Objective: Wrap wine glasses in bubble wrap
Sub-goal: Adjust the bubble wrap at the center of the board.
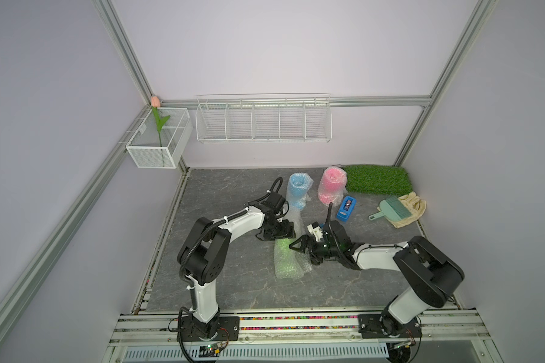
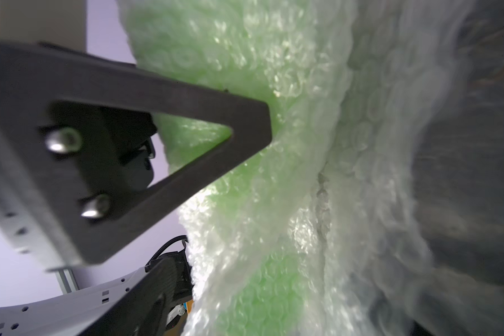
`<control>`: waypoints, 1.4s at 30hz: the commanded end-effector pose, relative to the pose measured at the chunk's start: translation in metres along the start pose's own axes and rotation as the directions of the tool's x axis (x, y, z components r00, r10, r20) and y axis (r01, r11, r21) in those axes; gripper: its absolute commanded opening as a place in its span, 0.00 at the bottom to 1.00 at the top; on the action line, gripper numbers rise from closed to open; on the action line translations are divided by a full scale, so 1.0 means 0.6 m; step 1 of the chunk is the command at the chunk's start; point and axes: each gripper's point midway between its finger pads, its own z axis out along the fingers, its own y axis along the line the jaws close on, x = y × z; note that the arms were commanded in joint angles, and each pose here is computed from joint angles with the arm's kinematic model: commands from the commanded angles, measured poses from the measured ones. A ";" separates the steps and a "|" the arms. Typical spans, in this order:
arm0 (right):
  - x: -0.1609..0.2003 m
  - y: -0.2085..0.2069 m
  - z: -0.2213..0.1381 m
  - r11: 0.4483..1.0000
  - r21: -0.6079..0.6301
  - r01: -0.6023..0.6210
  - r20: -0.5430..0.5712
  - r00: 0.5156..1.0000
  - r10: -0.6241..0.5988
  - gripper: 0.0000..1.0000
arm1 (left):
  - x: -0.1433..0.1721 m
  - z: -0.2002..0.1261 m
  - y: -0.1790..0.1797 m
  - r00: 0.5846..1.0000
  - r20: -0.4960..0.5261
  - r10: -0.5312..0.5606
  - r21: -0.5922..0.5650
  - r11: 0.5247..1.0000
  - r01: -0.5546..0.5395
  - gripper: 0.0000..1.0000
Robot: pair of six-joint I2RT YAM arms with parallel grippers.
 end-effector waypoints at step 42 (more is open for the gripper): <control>0.042 -0.002 -0.155 0.425 0.384 0.819 -0.516 0.573 -0.637 0.07 | -0.035 -0.375 0.025 0.784 0.589 0.196 -0.120 0.981 -0.155 0.74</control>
